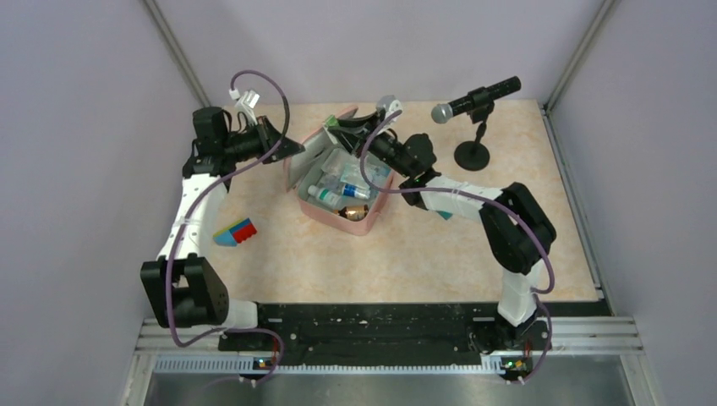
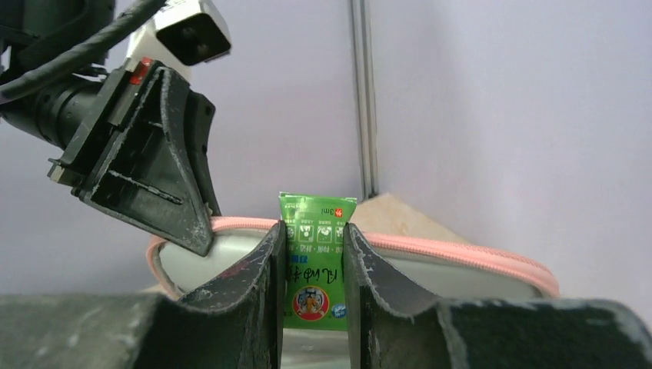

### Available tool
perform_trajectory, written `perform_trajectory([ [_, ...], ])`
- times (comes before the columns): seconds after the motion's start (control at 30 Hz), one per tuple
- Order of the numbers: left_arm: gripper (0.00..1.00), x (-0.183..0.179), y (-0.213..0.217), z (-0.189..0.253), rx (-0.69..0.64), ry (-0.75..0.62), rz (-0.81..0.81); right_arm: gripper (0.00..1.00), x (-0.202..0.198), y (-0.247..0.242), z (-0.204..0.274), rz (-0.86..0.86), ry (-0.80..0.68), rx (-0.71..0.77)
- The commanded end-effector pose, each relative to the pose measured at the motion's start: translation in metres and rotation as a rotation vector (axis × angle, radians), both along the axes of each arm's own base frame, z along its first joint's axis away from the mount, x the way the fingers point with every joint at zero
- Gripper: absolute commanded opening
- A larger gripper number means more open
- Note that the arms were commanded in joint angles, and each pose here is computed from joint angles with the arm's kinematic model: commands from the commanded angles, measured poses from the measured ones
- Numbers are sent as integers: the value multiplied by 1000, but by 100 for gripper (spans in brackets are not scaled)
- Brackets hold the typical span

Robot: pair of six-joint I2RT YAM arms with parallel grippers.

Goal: Organize the medicine kit

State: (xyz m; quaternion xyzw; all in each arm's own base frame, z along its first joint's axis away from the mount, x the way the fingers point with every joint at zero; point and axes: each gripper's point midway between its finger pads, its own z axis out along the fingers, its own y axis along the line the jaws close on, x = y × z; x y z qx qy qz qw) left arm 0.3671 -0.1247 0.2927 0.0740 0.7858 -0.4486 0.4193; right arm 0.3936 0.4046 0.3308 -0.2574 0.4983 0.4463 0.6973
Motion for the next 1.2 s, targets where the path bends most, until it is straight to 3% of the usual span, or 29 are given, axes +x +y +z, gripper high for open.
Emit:
perform_trajectory([
  [0.0, 0, 2, 8, 4, -101, 105, -19, 24, -10, 15, 45, 2, -202, 159],
  [0.27, 0, 19, 32, -7, -210, 212, 24, 24, -3, 44, 25, -62, -325, 211],
  [0.67, 0, 10, 31, -14, -306, 335, -19, 25, -18, 55, 14, -174, -518, 297],
  [1.0, 0, 15, 36, -8, -323, 354, -4, 26, 3, 77, -21, -217, -514, 270],
  [1.17, 0, 16, 38, -5, -321, 346, 0, 33, 3, 86, -48, -205, -464, 218],
])
